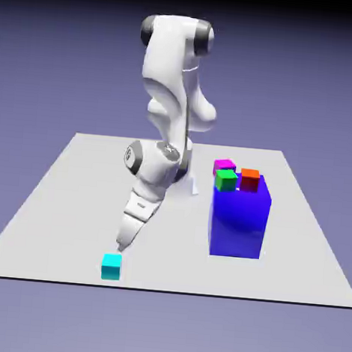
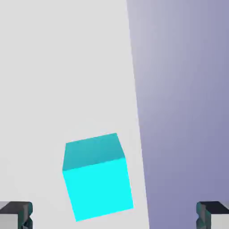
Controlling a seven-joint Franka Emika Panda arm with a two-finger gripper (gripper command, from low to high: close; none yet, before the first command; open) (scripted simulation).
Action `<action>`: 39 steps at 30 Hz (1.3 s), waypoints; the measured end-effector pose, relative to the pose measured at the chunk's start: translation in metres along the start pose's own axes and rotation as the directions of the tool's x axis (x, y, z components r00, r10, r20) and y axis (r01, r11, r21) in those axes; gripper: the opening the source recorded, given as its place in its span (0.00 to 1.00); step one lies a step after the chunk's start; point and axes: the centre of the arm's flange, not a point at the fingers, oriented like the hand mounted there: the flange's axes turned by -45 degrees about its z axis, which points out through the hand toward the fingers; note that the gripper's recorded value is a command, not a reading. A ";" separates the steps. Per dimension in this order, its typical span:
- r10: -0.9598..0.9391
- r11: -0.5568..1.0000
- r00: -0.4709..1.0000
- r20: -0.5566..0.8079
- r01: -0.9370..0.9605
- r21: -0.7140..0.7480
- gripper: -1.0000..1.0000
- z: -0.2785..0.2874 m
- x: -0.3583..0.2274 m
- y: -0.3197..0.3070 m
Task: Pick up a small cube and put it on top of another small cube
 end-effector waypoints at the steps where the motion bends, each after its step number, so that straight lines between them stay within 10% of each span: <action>1: 0.000 1.000 1.000 0.000 0.000 0.000 0.50 0.000 0.000 0.000; 6: 0.000 1.000 1.000 -0.001 0.000 0.000 0.50 0.067 0.008 0.000; 7: 0.000 1.000 1.000 -0.001 0.000 0.000 0.00 0.068 0.008 0.000; 22: 0.012 0.999 0.997 0.070 -0.010 -0.031 0.00 -0.154 0.080 0.002; 39: -0.044 0.999 0.999 0.001 0.044 -0.017 0.00 -0.361 0.188 -0.159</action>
